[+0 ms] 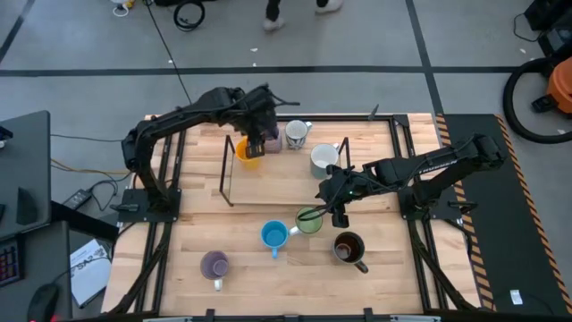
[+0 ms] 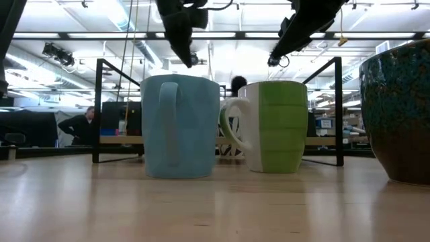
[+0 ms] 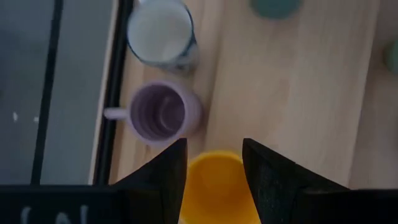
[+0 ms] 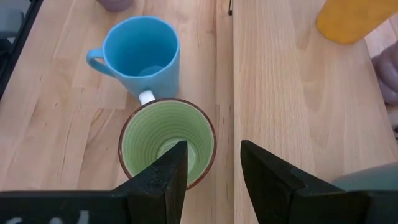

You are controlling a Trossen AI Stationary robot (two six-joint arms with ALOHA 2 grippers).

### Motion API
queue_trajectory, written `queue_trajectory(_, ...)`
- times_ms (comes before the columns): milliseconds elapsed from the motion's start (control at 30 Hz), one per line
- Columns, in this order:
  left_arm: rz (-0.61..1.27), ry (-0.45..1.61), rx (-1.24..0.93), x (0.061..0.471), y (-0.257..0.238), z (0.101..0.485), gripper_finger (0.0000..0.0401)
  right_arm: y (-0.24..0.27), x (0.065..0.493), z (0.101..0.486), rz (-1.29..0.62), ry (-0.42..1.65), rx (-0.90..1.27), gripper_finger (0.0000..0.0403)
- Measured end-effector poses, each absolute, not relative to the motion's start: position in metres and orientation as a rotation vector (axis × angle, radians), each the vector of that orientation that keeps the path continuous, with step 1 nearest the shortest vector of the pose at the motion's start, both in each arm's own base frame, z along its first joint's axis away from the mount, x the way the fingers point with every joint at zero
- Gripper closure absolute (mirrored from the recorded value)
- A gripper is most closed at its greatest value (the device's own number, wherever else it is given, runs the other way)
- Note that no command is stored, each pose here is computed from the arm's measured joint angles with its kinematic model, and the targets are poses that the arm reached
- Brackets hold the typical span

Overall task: Place coffee mugs
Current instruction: Put the white mug on the shelf

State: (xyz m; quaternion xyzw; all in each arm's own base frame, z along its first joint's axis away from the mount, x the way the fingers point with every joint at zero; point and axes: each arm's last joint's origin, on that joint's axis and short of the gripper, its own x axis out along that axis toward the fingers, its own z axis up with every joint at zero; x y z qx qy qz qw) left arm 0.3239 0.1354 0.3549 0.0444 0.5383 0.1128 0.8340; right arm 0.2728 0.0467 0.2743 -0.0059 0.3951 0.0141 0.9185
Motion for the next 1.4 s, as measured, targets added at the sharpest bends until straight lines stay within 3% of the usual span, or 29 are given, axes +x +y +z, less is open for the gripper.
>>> queue_trajectory(533, 0.242, 0.688, 0.155, 0.262, 0.080, 0.366, 0.0239, 0.041, 0.281, 0.284, 0.022, 0.712, -0.019, 0.0250)
queue_trajectory(900, 0.215, 0.563, 0.129, 0.233, 0.055, 0.336, 0.0239, 0.024, 0.286, 0.296, 0.016, 0.677, 0.054, 0.0255)
queue_trajectory(1400, 0.219, 0.481, 0.029, 0.214, 0.030, 0.294, 0.0239, 0.012, 0.288, 0.337, -0.005, 0.618, -0.052, 0.0255)
